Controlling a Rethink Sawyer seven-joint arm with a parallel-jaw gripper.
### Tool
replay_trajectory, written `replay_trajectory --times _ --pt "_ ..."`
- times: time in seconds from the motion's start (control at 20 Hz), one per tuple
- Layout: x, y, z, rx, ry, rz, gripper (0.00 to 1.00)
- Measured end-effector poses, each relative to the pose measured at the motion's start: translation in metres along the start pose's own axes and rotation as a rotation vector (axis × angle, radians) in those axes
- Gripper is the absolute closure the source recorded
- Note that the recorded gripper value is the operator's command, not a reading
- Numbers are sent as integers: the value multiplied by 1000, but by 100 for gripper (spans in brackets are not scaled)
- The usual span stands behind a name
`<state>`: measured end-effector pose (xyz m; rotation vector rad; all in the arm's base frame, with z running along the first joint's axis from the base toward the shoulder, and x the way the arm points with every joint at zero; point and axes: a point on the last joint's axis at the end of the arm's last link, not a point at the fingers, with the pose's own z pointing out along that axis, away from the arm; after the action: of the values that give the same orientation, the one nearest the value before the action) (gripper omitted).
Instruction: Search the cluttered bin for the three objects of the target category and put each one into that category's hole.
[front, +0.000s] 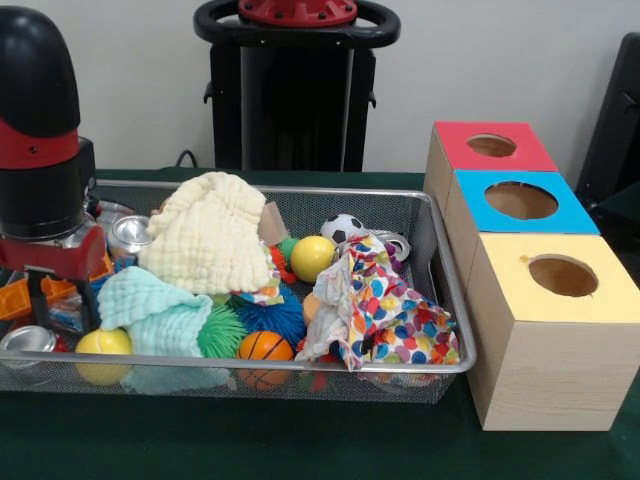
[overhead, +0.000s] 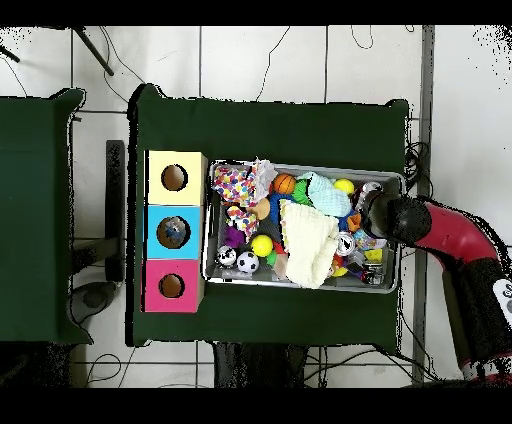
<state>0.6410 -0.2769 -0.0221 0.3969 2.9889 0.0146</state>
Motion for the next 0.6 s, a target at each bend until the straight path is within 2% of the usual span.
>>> replay_trajectory --times 0.3,0.6 --pt "2 3 -2 4 20 -6 0" --pt "8 9 -3 10 87 -20 0"
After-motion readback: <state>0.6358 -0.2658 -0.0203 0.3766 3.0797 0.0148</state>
